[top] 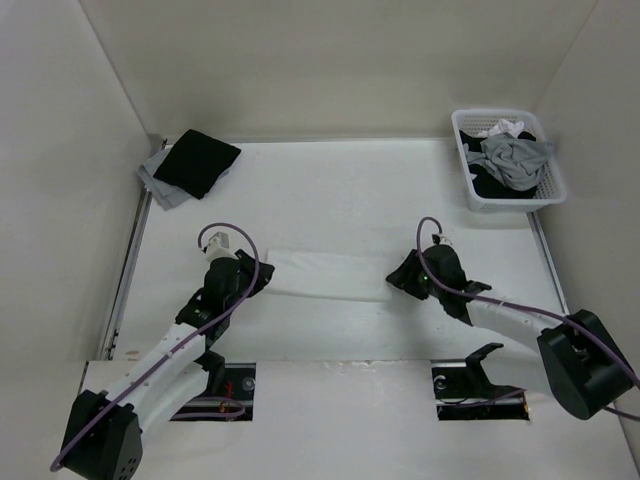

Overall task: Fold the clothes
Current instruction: Fold the tank top

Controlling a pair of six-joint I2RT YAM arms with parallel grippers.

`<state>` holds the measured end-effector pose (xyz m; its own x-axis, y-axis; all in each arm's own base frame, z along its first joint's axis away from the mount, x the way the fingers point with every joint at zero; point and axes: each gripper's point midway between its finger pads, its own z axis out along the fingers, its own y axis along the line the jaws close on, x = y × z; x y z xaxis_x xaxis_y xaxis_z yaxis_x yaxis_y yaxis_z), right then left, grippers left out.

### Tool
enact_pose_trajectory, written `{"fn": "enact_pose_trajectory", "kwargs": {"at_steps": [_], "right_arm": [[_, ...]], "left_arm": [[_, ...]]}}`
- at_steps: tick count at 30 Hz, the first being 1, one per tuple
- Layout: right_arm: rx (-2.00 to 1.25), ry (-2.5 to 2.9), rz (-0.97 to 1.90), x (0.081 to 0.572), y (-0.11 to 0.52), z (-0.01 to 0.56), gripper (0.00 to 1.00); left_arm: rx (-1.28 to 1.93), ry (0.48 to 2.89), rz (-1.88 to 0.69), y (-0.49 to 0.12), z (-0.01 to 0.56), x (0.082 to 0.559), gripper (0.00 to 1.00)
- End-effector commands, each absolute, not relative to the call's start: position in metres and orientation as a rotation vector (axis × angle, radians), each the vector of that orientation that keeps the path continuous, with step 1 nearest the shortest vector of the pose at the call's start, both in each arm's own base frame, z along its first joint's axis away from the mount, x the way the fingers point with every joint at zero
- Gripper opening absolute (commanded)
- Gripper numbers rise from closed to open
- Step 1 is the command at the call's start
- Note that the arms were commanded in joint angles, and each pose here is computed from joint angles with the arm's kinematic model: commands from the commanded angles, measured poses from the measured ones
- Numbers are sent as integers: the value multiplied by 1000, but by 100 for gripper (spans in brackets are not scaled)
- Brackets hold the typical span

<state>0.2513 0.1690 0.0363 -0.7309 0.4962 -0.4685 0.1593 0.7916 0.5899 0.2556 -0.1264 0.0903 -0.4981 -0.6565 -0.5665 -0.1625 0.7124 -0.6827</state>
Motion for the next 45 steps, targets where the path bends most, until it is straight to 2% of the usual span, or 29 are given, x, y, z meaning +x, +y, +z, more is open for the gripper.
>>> {"fn": "enact_pose_trajectory", "kwargs": {"at_steps": [1,5,10,16,24,25,29,35,37,45], "right_arm": [[478,2269,793,261,177,49,51],[555,2177,801,263,158,63,51],[480,2138,838,261,157,86,59],[441,2274,815,260,169,59,61],[423,2337,894,260,188,43,57],[434,2338,892,261,188,40,55],[500,2318,883,260,183,36,28],[525,2278,885,264,177,41,3],[551,2230,881,266,169,50,0],[541,2140,700,257,131,100,0]], "left_arm": [[-600,1970,-757,-129,111,266,24],[-602,1973,-767,-129,112,267,24],[-604,1972,-766,-129,113,269,24],[-598,1979,-772,-133,112,271,23],[-610,1978,-768,-130,108,270,23],[-609,1978,-770,-130,108,270,23],[-612,1980,-777,-130,107,269,23],[-608,1972,-783,-132,111,270,23],[-600,1969,-795,-135,113,270,23],[-520,1967,-875,-163,128,265,25]]}}
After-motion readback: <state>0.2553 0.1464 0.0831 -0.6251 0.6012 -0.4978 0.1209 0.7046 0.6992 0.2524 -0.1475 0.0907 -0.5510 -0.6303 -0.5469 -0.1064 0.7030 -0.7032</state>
